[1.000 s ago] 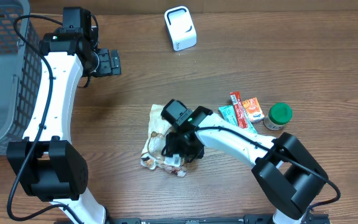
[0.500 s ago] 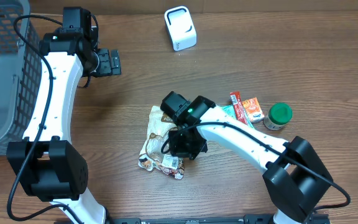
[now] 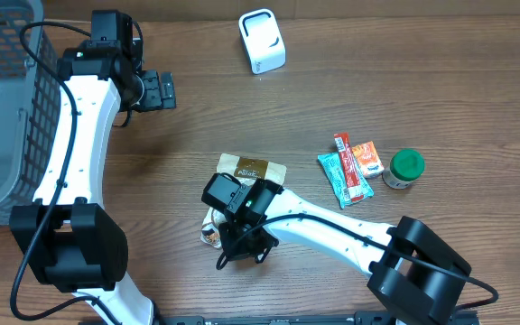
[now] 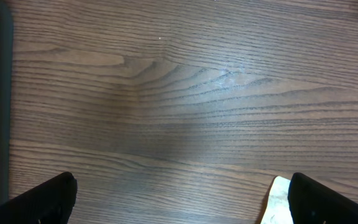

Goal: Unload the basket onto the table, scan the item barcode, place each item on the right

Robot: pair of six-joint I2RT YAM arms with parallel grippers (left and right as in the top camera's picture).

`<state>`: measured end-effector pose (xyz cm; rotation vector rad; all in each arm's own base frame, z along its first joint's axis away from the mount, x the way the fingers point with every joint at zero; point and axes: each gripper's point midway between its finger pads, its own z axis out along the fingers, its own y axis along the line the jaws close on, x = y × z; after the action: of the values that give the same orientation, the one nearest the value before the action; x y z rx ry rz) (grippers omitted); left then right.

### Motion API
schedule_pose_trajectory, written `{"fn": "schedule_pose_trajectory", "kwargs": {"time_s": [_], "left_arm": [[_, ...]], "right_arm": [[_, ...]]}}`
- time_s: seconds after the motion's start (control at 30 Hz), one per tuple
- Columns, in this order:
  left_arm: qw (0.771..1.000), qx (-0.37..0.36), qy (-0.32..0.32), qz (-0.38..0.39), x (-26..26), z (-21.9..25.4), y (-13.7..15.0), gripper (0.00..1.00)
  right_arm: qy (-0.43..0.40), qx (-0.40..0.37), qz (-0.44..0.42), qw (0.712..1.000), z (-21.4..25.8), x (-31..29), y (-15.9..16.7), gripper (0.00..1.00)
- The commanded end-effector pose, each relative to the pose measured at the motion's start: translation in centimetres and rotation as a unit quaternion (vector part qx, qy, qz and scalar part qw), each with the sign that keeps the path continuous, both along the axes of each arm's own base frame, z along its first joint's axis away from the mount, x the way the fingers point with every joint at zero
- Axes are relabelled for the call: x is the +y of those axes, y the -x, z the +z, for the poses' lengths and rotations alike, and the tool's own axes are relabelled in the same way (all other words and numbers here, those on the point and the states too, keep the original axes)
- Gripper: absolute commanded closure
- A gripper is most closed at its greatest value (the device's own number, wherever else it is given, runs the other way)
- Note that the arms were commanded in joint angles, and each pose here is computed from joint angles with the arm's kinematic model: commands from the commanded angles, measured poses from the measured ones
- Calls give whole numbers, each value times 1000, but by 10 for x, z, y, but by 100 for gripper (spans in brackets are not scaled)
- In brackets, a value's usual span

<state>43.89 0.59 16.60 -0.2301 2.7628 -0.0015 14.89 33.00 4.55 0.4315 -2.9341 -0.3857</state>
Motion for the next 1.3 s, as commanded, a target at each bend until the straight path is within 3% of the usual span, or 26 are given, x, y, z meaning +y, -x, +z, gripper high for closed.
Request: {"fn": "schedule_pose_trajectory", "kwargs": {"time_s": [0.0,0.4,0.6,0.8,0.93,1.07,1.27], "left_arm": [[1000,-11,0,10,3,7,-4,0],[1000,-11,0,10,3,7,-4,0],[1000,-11,0,10,3,7,-4,0],[1000,-11,0,10,3,7,-4,0],[1000,-11,0,10,3,7,-4,0],[1000,-11,0,10,3,7,-4,0],[1000,-11,0,10,3,7,-4,0]], "right_arm": [[1,1,-5,1000,-5,3,6,96],[3,5,-7,1000,-35,15,1,96],[-60,-44,-34,997,-29,37,-39,94],[-55,-158,-71,983,-25,36,-93,94],[-117,-237,-54,963,-5,63,-125,93],[-168,-281,-59,943,18,77,-153,89],[-181,-304,-55,934,87,58,-182,72]]}}
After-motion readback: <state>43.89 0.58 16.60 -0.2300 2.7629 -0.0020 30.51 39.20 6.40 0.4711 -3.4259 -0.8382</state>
